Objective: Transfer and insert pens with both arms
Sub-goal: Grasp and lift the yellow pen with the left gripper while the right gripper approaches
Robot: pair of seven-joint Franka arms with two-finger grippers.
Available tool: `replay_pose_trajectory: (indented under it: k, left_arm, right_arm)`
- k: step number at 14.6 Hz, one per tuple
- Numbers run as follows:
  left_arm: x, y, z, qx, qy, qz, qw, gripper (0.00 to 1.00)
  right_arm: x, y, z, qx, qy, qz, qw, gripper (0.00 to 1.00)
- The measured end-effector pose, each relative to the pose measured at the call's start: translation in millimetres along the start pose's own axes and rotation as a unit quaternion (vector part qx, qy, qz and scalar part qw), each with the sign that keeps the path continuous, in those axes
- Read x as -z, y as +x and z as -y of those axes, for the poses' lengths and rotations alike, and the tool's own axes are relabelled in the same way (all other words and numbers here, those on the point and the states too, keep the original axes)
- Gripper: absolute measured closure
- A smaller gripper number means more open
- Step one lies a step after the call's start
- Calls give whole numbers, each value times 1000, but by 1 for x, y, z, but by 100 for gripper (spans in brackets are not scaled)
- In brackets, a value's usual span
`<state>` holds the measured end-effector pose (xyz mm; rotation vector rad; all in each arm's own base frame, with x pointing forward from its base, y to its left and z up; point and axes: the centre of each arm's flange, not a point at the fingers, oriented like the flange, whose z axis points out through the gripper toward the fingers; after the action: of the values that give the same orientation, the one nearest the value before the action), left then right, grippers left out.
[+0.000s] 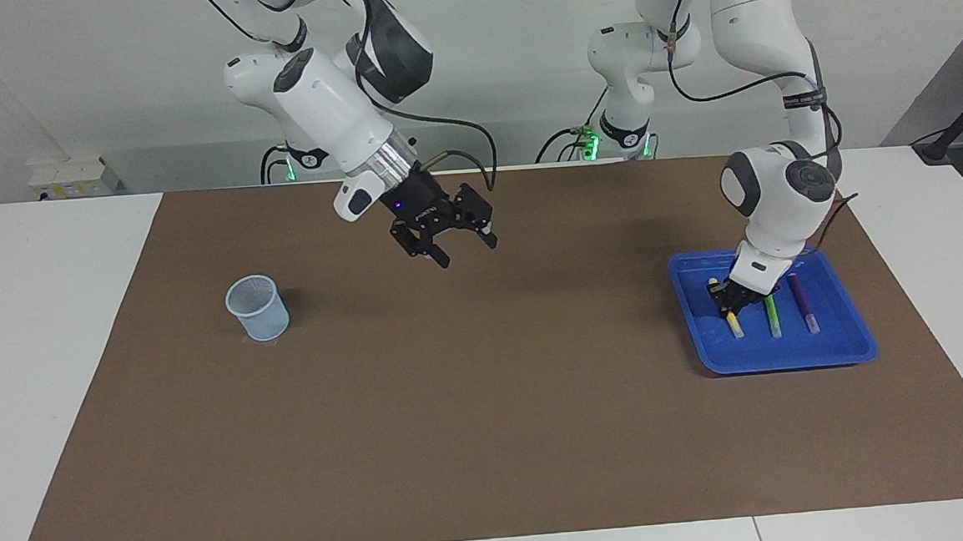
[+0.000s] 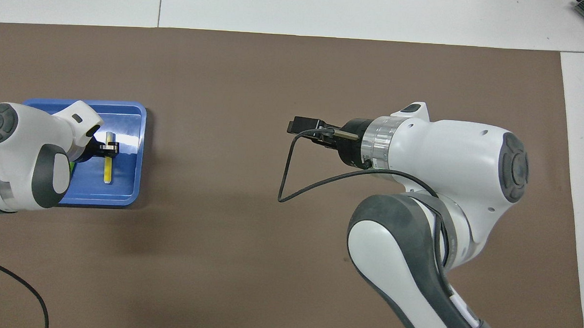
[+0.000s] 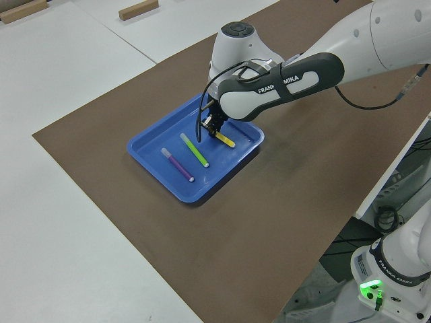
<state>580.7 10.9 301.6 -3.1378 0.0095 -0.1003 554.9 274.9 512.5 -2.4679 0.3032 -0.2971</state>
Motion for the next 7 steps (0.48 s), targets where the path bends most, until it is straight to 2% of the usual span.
replay_pose_trajectory:
  k: [5, 7]
  left_arm:
    - [1, 0, 0, 1, 0, 2, 1000, 83]
    - [8, 4, 0, 6, -6, 22, 1000, 83]
  right_arm:
    - [8, 5, 12, -12, 10, -9, 1000, 0]
    - [9, 9, 17, -11, 14, -12, 1000, 0]
